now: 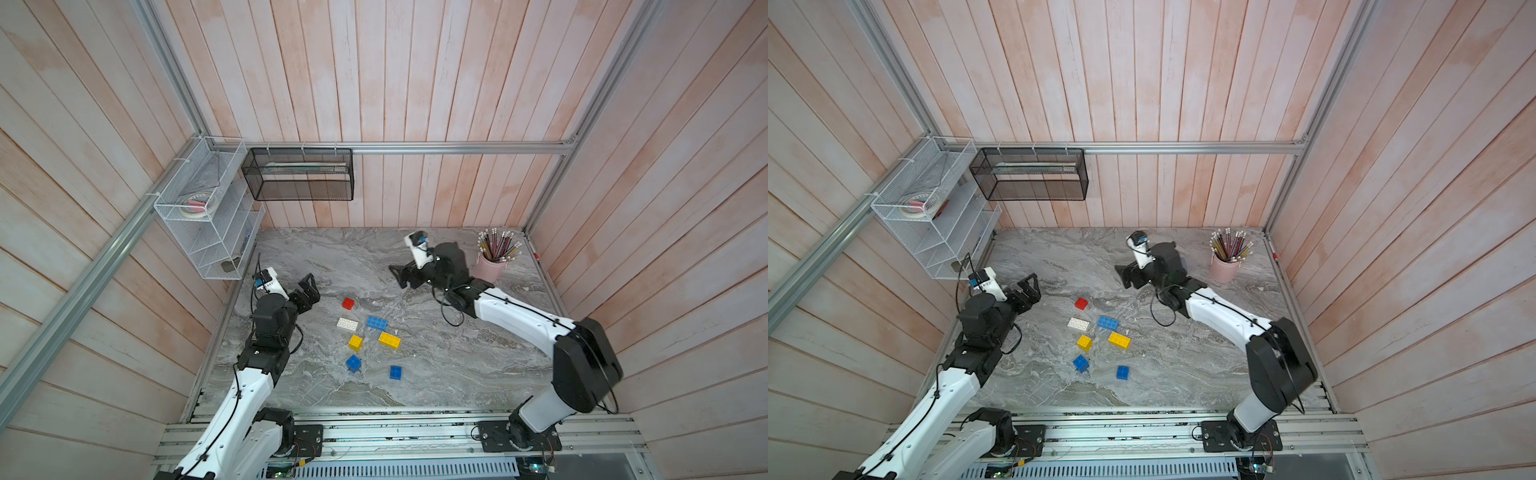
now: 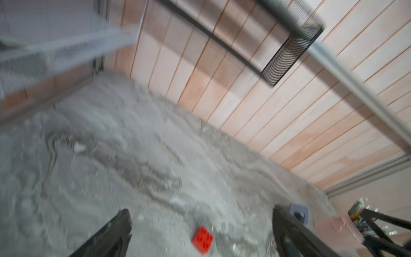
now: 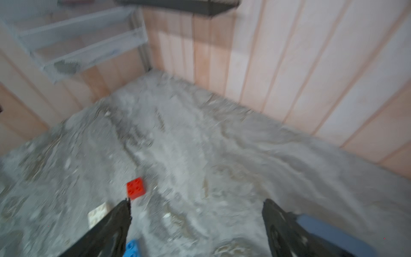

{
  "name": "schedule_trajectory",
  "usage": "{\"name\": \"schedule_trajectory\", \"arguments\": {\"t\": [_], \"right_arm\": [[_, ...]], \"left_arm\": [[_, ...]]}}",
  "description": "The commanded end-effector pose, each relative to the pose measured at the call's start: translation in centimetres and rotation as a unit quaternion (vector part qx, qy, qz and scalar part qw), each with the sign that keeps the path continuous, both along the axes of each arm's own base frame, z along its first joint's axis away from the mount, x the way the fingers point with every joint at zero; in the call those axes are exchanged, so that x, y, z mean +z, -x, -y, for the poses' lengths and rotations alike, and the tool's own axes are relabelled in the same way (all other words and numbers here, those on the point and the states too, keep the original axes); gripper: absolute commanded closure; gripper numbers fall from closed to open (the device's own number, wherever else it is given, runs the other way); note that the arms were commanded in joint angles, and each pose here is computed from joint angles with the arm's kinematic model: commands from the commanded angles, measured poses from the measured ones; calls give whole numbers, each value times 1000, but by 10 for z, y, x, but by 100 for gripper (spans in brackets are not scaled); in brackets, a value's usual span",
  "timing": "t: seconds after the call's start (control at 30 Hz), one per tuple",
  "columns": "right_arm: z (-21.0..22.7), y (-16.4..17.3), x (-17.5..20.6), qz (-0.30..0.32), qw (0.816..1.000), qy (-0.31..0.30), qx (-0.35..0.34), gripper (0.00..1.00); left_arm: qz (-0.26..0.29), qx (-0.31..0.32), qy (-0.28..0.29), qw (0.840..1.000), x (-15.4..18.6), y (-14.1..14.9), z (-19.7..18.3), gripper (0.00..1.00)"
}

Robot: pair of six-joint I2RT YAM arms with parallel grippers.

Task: Assemble a spoon with lego
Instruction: Pick up the lego brick from the center of the board.

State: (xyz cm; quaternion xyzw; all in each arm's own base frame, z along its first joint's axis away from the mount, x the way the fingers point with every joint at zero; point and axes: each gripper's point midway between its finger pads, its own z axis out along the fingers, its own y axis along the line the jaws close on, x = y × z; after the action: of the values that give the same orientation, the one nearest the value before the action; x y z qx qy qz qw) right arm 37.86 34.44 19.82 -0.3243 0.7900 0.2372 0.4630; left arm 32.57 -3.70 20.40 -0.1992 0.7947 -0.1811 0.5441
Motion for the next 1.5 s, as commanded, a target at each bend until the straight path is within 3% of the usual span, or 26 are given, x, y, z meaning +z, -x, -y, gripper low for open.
{"name": "schedule_trajectory", "arguments": {"t": [0.0, 0.23, 0.5, 0.87, 1.17, 1.37, 1.47], "right_arm": [[-21, 63, -82, -129, 979, 123, 102, 10], [-74, 98, -105, -154, 958, 155, 188, 26], [-97, 131, -117, -172, 943, 157, 236, 34], [-104, 149, -140, -177, 935, 190, 242, 40], [-106, 149, -154, -174, 934, 210, 231, 52], [-107, 149, -160, -169, 934, 219, 226, 71], [-109, 151, -157, -162, 935, 219, 228, 85]], "left_arm": [[-136, -14, 35, 990, -61, 44, 13, 0], [-152, 11, 42, 987, -80, 69, 4, 0], [-141, 13, 48, 989, -79, 80, 2, 0], [-128, 6, 54, 990, -74, 82, 3, 0], [-120, 4, 55, 991, -71, 83, 4, 0], [-119, 3, 54, 991, -70, 83, 4, 0], [-118, 3, 52, 992, -71, 83, 4, 0]]}}
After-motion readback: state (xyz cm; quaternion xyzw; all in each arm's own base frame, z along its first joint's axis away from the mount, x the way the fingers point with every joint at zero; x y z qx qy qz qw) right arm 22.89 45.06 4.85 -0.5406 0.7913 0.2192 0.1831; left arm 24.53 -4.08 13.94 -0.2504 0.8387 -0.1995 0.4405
